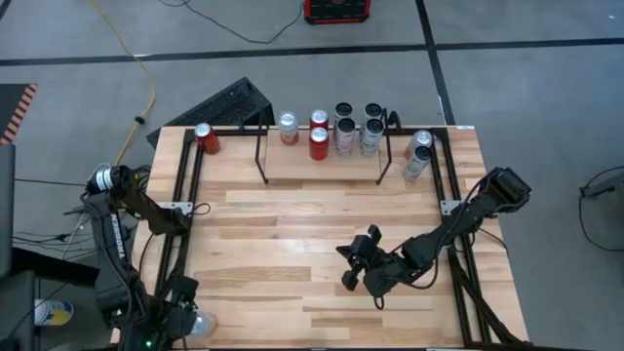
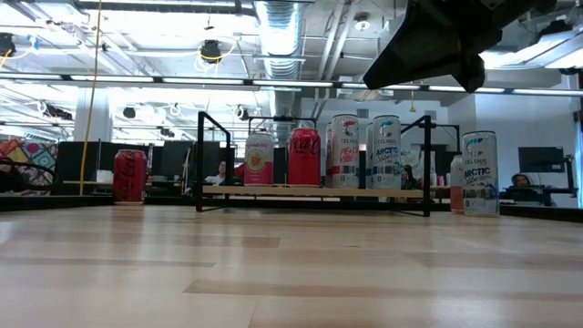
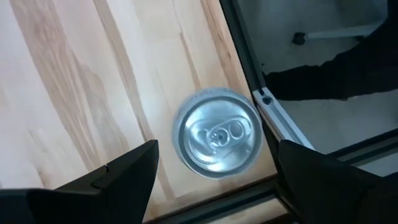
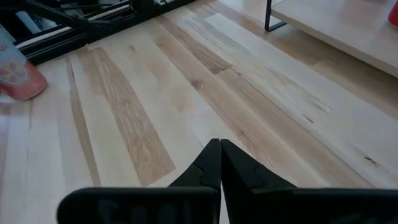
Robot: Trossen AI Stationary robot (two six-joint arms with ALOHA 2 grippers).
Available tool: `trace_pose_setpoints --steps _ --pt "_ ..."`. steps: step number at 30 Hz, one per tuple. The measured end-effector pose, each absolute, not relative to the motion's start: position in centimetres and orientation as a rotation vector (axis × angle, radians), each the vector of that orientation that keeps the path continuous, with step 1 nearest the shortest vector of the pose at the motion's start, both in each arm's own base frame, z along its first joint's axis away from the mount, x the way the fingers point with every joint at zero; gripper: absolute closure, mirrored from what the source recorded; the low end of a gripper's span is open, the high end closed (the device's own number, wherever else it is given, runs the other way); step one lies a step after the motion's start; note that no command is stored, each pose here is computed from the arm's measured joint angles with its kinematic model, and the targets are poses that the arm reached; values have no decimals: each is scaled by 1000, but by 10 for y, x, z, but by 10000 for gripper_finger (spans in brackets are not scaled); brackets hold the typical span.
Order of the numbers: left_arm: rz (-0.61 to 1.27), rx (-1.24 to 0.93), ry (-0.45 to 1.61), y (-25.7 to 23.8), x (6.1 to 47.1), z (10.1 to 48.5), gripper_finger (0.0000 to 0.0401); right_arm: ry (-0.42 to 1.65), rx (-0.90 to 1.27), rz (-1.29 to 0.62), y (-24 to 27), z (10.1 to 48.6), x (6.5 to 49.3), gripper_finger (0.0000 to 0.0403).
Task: Place canned beverage on shelf
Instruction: Put the bottom orange white soda can on the shelf aligned with the pink white soda can
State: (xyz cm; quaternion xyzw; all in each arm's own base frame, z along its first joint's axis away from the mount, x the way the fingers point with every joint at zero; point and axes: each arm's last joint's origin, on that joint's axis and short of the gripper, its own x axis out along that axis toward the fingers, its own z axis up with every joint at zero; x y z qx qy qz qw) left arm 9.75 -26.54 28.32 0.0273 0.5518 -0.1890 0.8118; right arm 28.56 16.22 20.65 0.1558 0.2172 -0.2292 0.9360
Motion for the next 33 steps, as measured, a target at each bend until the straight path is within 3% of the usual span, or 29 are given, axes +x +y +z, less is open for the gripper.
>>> trace_pose_setpoints --steps 33 --pt "-393 44 1099 -268 101 285 84 467 301 -434 165 206 285 376"
